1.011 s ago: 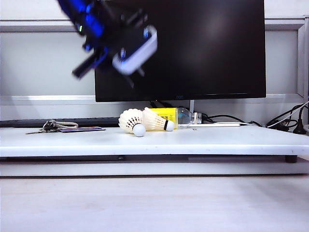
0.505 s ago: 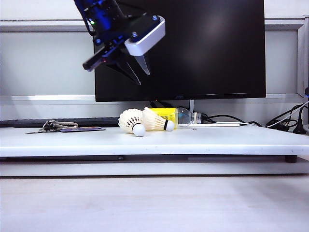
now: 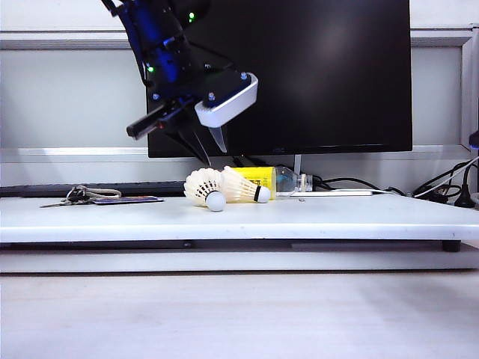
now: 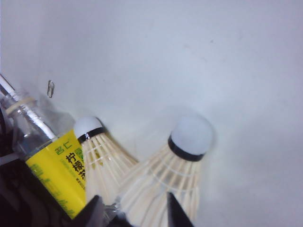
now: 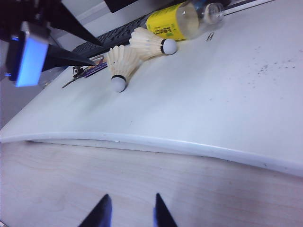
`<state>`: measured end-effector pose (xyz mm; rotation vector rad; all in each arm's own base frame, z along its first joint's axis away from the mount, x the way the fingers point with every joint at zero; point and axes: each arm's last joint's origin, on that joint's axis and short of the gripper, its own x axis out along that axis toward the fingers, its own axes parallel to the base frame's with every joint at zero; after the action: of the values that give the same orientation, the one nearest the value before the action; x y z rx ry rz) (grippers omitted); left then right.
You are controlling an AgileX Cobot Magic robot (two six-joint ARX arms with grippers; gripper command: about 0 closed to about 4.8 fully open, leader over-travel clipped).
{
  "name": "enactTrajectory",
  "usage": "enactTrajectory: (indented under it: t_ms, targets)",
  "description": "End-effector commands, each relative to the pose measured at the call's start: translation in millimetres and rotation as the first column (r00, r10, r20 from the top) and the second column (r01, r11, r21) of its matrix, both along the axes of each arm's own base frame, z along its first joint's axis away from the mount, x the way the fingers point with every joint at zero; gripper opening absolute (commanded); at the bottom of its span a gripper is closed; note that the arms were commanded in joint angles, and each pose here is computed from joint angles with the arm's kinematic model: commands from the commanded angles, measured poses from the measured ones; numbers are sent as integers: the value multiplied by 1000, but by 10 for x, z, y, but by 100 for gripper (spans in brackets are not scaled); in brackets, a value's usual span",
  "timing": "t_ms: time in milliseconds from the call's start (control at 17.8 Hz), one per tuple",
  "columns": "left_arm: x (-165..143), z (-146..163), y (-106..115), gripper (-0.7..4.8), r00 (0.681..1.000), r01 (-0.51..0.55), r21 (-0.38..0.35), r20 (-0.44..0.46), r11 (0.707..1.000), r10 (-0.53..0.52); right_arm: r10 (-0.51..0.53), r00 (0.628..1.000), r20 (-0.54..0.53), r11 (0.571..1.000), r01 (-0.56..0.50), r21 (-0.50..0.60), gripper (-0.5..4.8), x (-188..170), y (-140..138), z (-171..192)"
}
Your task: Stack the badminton balls on the table vertically.
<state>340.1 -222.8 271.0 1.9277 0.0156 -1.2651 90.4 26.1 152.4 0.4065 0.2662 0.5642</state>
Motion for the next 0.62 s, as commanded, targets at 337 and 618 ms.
enactTrajectory:
  t_ms: [337, 618]
  targets:
    - [-76, 59, -155, 183, 984, -93, -249, -171, 964, 50, 13, 1000, -1, 1000, -13, 3, 121, -5, 3, 8]
    - [14, 118, -129, 178, 981, -189, -269, -89, 944, 172, 13, 1000, 0, 1000, -13, 3, 121, -5, 3, 9]
